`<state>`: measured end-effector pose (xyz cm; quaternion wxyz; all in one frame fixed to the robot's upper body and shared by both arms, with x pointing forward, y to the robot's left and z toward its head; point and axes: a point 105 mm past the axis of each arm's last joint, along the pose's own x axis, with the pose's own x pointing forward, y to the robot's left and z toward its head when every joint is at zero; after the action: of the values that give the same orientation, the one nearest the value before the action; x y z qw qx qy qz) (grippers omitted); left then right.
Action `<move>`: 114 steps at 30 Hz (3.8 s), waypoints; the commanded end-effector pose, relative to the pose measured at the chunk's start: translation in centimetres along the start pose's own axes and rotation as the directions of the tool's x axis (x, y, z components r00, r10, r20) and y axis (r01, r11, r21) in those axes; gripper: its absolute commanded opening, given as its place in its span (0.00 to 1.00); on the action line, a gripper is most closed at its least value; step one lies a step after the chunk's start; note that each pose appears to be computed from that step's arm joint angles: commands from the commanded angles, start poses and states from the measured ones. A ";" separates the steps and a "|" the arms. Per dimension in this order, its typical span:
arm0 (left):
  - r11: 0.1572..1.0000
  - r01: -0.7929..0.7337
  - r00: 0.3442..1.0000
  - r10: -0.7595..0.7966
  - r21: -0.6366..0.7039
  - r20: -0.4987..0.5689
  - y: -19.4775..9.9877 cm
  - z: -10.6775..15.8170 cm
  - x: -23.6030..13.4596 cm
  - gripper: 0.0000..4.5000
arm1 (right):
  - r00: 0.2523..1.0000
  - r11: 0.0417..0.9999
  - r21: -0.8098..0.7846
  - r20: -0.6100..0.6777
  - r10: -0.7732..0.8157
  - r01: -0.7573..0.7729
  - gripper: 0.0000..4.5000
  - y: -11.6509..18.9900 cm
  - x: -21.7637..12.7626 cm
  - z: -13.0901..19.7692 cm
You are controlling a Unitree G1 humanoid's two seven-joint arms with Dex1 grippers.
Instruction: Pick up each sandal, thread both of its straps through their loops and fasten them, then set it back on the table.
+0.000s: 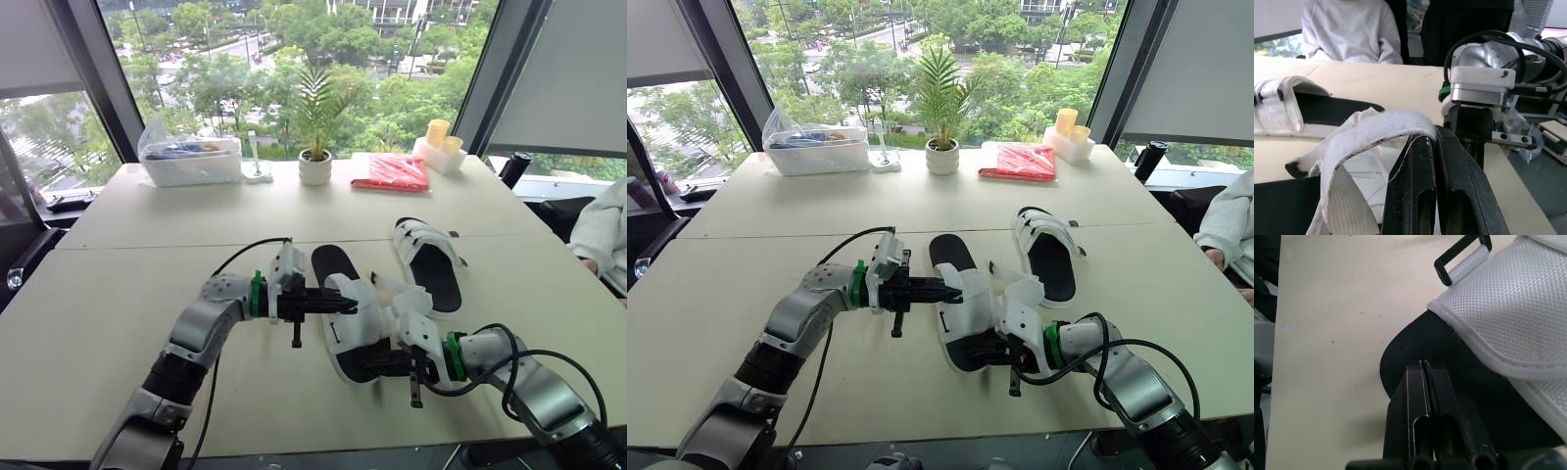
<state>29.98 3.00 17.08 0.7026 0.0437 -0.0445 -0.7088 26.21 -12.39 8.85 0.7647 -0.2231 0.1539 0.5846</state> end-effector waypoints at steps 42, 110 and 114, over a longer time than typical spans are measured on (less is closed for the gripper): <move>0.930 0.174 0.971 -0.216 -0.325 -0.100 -7.4 -0.6 -2.6 0.01 | 0.995 0.982 0.174 0.089 0.055 -0.070 0.00 2.0 3.1 0.0; 0.987 0.107 0.920 -0.143 -0.118 -0.364 -0.8 -6.8 -7.6 0.01 | 0.998 0.990 0.137 0.068 0.009 -0.018 0.00 1.1 2.3 -0.2; 0.973 0.160 0.924 -0.207 -0.165 -0.322 -2.4 -6.0 -6.9 0.01 | 0.996 0.988 0.152 0.089 -0.012 -0.002 0.00 0.5 1.9 0.2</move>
<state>29.43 10.59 9.96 0.6528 0.1284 0.1409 -0.7331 25.57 -9.57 8.15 0.7730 -0.1366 0.1513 0.6008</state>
